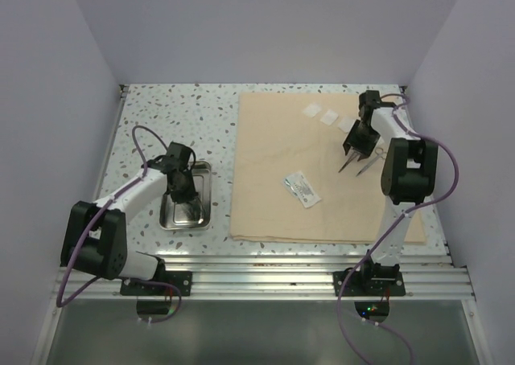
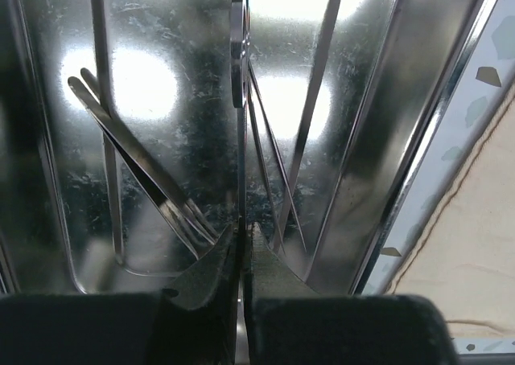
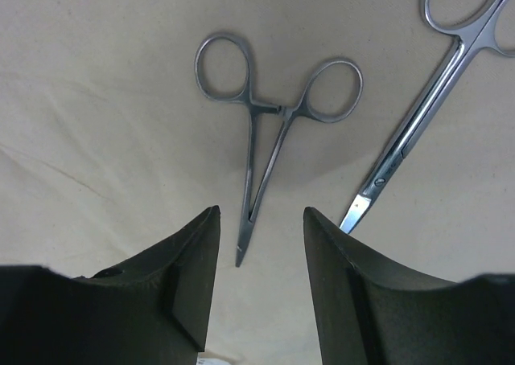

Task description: Prepare the surgical pack

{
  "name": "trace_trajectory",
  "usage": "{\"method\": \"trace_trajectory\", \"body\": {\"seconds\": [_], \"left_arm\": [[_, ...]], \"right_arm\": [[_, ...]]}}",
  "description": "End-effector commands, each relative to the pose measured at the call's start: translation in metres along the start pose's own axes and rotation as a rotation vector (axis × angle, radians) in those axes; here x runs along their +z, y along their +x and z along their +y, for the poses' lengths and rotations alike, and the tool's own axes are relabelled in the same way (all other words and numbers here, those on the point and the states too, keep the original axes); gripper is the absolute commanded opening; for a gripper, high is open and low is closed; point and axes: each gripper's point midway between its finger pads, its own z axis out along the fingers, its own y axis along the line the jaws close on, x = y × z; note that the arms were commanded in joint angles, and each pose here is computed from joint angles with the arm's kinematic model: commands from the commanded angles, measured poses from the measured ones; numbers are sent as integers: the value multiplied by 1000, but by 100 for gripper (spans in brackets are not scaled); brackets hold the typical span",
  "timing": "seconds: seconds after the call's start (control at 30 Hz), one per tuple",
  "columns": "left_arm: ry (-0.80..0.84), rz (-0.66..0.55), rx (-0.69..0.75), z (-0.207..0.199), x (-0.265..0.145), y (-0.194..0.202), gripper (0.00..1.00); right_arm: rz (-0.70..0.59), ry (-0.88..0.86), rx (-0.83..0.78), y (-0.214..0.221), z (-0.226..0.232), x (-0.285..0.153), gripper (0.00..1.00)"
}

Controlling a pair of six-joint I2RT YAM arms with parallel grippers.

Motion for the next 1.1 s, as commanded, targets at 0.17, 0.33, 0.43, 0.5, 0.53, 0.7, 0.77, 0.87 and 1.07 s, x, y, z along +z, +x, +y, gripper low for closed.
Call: {"method": "trace_trajectory", "body": {"seconds": [0.17,0.33,0.43,0.5,0.53,0.7,0.77,0.87,1.07], "left_arm": [[21,-11,31,1,4,-8,18],[36,-34,37,-4,-3,-18,37],[46,-55,38,-7,-11,-25,43],[81,-72,43,-14,-19,-30,46],[93,-79,45,-17,-22,-32,47],[144,-113,66,-28,-40,-44,54],[173,-133,70,-35,-49,-50,55],[216,-148,73,-44,-60,-55,58],[434,-172,106,-83,-82,-60,67]], "right_arm": [[-25,33,-4,-16,1,14,47],[1,56,-10,-12,-1,24,44],[8,63,-17,-9,-2,24,43],[9,73,-21,-7,-4,25,41],[5,71,-21,-8,-4,24,40],[7,36,-14,-8,2,20,23],[3,22,-9,-9,4,17,9],[0,9,-8,-9,5,12,0],[-20,-84,4,-3,14,-19,0]]}}
